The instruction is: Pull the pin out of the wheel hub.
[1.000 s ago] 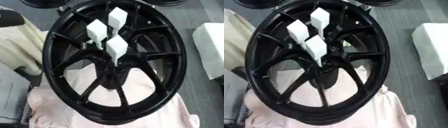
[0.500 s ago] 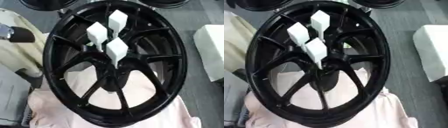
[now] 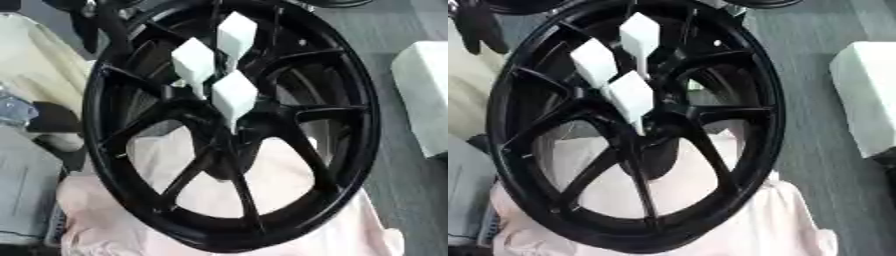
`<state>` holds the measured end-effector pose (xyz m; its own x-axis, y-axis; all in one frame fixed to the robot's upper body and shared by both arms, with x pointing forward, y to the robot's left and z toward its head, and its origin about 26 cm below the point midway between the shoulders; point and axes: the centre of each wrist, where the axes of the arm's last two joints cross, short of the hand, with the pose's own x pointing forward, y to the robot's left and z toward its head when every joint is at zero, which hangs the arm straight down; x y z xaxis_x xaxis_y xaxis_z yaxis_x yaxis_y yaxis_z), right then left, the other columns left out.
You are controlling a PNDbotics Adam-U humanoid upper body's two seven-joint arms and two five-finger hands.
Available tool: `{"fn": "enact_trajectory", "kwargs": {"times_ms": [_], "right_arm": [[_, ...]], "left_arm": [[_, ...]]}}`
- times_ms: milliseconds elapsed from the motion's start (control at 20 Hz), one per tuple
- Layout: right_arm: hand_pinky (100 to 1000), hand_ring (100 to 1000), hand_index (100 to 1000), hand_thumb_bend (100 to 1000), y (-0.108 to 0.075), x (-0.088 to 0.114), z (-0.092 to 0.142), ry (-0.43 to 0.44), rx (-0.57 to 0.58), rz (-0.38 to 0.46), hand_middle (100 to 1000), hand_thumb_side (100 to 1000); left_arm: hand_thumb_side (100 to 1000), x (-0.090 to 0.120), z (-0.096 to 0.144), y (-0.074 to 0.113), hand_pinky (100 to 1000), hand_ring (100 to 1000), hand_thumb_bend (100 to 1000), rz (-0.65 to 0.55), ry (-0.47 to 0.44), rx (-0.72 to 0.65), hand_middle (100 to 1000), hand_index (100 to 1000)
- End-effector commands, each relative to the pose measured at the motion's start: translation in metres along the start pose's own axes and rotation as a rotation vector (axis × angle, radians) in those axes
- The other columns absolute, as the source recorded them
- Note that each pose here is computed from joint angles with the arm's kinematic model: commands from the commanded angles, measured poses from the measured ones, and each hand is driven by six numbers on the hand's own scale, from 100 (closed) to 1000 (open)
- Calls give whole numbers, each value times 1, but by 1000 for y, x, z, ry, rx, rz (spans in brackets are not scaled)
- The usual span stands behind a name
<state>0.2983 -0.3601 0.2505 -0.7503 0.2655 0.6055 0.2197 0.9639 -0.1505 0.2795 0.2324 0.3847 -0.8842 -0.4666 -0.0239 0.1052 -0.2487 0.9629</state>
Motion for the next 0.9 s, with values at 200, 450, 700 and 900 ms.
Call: {"fn": "enact_trajectory", "kwargs": {"times_ms": [200, 450, 700, 900], "right_arm": [[764, 542, 531, 363, -3, 5, -5, -22, 20, 26, 494, 317], [765, 542, 532, 362, -3, 4, -5, -18, 22, 24, 494, 320], [765, 542, 532, 361, -2, 3, -4, -16, 24, 18, 494, 320], [766, 542, 532, 358, -2, 2, -4, -12, 22, 17, 493, 321]], "left_arm": [[428, 8, -6, 6, 700, 656, 440, -101, 34, 89, 731, 822], [408, 18, -25, 11, 698, 648, 448, -134, 5, 122, 705, 810], [430, 10, -45, 19, 704, 651, 452, -131, -9, 100, 693, 805], [489, -2, -52, 20, 710, 657, 449, -112, -41, 45, 692, 811]]}}
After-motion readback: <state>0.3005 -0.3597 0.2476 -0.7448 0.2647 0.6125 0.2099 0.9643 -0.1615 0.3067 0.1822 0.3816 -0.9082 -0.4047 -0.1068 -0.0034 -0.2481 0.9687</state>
